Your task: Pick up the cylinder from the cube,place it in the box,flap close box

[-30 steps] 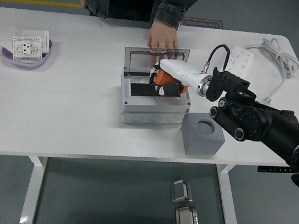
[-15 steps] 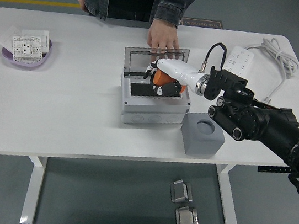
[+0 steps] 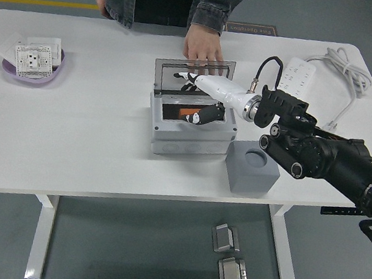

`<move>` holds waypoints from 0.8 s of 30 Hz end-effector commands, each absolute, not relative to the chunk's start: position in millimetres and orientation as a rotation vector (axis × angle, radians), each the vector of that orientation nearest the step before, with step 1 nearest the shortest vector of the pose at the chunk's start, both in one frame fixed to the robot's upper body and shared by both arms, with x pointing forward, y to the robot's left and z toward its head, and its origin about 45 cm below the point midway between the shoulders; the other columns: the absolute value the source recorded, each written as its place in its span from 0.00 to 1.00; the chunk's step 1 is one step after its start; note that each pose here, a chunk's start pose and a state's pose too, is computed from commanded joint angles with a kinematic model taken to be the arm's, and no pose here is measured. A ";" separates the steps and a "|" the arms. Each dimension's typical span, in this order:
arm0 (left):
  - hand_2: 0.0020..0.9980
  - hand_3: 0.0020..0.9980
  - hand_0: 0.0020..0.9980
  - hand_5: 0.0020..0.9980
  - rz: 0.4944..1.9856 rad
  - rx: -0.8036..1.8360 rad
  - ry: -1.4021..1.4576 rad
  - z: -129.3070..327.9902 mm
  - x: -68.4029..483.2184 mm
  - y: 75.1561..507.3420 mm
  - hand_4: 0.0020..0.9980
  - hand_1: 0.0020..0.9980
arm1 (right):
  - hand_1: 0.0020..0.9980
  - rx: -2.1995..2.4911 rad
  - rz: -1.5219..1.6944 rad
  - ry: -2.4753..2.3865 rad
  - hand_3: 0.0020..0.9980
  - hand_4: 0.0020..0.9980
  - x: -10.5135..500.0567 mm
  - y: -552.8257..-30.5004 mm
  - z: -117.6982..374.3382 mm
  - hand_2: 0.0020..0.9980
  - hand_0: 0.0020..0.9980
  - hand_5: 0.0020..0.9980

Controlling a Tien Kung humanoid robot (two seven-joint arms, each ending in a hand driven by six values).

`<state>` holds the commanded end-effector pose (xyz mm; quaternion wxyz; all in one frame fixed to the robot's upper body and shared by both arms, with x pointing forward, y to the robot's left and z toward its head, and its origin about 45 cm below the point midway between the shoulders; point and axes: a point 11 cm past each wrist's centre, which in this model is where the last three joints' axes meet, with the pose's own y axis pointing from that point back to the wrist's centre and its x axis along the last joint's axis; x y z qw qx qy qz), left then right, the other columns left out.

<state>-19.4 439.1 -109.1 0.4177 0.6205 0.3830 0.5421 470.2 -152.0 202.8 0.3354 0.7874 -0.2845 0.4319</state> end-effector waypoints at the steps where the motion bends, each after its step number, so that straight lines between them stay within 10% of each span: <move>1: 0.56 0.60 0.69 0.27 1.360 1.556 0.966 -109.5 -21.2 437.9 0.63 0.66 | 0.75 2.056 1.108 -0.749 1.00 0.85 468.9 -157.1 202.9 0.83 0.80 0.33; 24: 0.56 0.60 0.68 0.26 1.377 1.555 0.977 -108.0 -21.3 442.1 0.62 0.66 | 0.72 2.182 1.170 -0.821 1.00 0.86 493.9 -126.3 306.3 0.81 0.78 0.39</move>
